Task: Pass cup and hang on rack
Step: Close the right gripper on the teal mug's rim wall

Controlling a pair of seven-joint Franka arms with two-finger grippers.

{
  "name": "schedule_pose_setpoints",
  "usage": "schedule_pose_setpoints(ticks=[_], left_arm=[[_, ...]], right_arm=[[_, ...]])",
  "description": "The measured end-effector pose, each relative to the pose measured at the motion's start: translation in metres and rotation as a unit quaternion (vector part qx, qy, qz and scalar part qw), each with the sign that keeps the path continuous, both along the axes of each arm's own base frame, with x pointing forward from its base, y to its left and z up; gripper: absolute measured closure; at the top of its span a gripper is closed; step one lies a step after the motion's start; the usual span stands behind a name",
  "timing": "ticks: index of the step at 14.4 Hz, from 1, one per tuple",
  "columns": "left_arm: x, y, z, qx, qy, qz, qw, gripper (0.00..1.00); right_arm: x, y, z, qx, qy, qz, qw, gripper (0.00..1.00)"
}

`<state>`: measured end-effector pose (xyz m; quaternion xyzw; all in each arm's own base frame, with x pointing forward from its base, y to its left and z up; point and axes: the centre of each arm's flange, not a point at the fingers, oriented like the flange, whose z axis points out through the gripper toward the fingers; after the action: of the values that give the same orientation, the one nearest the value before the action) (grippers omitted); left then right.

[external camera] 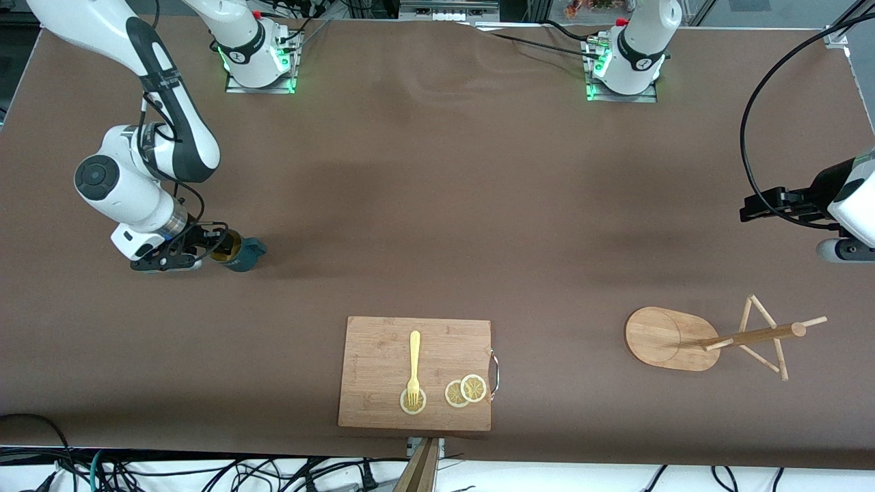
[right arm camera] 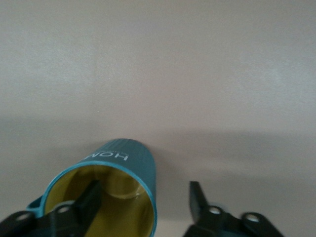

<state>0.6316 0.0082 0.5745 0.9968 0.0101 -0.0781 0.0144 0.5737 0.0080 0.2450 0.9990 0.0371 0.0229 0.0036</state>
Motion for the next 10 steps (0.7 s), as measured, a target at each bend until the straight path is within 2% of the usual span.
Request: schedule_pose_setpoints(ticks=[1, 2, 6, 7, 10], left_arm=[[0.0, 0.0, 0.0, 0.0, 0.0, 0.0, 1.0, 0.0], [0.0, 0.0, 0.0, 0.0, 0.0, 0.0, 1.0, 0.0], [0.0001, 0.0, -0.0002, 0.0, 0.0, 0.0, 1.0, 0.0], [0.0001, 0.0, -0.0002, 0.0, 0.0, 0.0, 1.0, 0.0], [0.0001, 0.0, -0.0002, 0.0, 0.0, 0.0, 1.0, 0.0]], right_arm=[[0.0, 0.0, -0.0026, 0.0, 0.001, 0.0, 1.0, 0.34], [-0.0002, 0.0, -0.0039, 0.0, 0.002, 0.001, 1.0, 0.5], [0.0, -0.0001, -0.0038, -0.001, 0.002, 0.003, 1.0, 0.91], [0.0004, -0.0001, -0.0034, -0.001, 0.001, 0.004, 1.0, 0.96], [0.0077, 0.0003, 0.0054, -0.001, -0.004, 0.01, 1.0, 0.96]])
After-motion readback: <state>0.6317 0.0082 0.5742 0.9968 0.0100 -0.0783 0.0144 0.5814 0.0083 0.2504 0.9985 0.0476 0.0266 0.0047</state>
